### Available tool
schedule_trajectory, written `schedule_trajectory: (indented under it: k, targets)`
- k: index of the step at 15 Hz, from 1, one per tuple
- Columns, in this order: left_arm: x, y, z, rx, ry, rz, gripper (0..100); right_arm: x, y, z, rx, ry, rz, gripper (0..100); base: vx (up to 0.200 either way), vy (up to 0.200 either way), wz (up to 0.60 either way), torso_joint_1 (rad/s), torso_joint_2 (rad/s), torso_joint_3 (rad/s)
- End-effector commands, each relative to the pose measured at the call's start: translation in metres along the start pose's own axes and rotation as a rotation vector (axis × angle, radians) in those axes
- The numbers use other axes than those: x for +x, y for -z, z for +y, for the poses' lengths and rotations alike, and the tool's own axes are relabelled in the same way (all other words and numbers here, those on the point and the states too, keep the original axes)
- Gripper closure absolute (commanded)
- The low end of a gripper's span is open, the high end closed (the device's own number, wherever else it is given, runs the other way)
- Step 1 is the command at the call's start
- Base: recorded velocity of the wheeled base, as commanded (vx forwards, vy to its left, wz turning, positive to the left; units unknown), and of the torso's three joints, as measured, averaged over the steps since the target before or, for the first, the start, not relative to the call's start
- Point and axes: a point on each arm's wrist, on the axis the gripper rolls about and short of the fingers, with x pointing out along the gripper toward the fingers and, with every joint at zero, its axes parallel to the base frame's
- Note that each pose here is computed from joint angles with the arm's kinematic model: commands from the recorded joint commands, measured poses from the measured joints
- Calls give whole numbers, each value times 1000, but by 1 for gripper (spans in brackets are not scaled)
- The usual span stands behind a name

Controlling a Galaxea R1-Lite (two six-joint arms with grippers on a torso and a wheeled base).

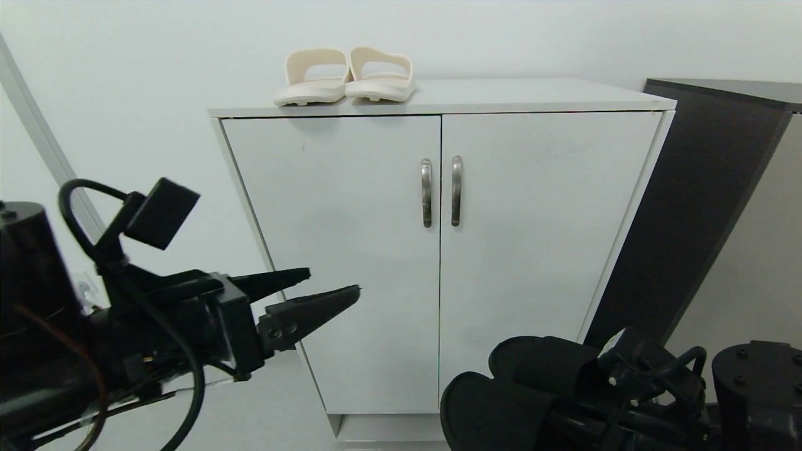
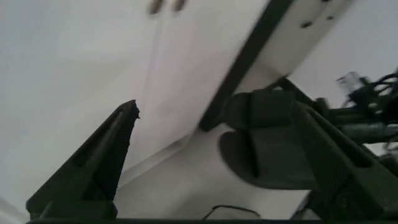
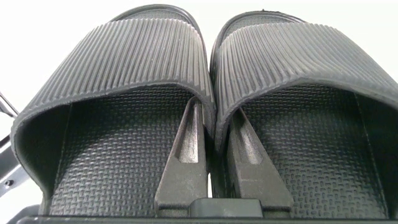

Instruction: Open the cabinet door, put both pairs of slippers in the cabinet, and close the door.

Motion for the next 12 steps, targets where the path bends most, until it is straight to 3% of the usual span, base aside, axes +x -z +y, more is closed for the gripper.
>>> schedule_trajectory:
  k: [1, 5, 7, 12]
  targets:
    - [43, -6, -8, -42, 81, 10, 0, 1, 0, 0, -1, -1, 0, 100, 0, 0, 0, 0, 0, 0]
    - [87, -23, -13, -52, 224, 7, 0, 3, 1, 0, 1, 1, 6, 100, 0, 0, 0, 0, 0, 0]
    - [112, -38, -19, -128, 272, -9, 0, 4, 2, 0, 1, 1, 9, 100, 0, 0, 0, 0, 0, 0]
    - [170, -41, -27, -138, 303, 21, 0, 4, 3, 3, -8, -12, 17, 100, 0, 0, 0, 0, 0, 0]
